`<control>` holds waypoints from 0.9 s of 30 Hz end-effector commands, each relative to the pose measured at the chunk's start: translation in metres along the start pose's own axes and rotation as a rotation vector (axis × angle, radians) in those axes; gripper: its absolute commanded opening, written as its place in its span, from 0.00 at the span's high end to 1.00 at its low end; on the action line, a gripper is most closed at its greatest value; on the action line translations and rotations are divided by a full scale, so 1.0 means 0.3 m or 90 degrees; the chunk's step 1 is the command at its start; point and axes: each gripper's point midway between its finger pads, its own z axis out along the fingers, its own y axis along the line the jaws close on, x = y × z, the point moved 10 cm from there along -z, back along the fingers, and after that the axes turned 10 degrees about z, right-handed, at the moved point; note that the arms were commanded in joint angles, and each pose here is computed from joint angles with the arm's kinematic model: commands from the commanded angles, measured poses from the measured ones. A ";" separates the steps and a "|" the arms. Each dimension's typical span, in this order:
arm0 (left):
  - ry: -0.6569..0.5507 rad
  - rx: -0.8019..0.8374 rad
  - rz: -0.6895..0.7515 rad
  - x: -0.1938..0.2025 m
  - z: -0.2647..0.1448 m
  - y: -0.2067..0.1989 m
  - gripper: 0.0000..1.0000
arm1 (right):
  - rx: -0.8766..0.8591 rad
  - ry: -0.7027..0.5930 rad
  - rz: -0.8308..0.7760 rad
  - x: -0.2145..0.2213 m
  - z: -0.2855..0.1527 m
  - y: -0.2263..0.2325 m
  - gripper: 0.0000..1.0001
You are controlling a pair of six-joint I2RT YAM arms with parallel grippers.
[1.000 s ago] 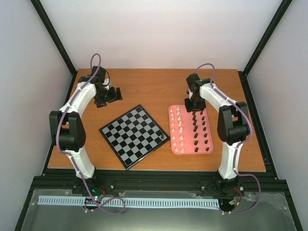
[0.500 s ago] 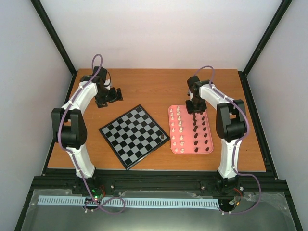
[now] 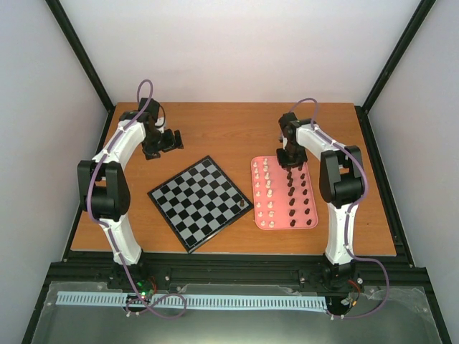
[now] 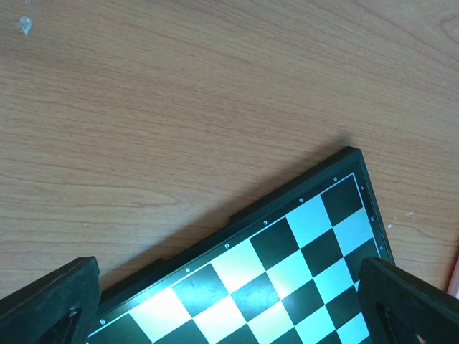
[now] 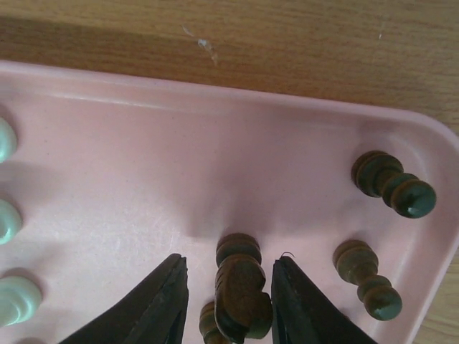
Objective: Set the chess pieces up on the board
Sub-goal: Pick up the chess piece from the storage box, then place the chess piece on the chessboard.
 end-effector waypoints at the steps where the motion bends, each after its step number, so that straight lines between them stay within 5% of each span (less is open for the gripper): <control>1: -0.007 0.003 0.000 -0.025 -0.015 -0.009 0.00 | -0.004 -0.009 -0.003 -0.024 0.001 -0.002 0.66; 13: -0.005 0.006 -0.001 -0.026 -0.011 -0.010 0.00 | 0.014 -0.005 0.001 -0.024 -0.013 -0.009 0.96; 21: -0.013 0.003 0.002 -0.031 -0.022 -0.011 0.00 | -0.070 -0.083 -0.019 -0.040 -0.229 0.041 0.97; 27: -0.019 -0.008 0.006 -0.037 -0.034 -0.012 0.00 | -0.153 -0.083 -0.126 0.123 -0.366 0.275 0.97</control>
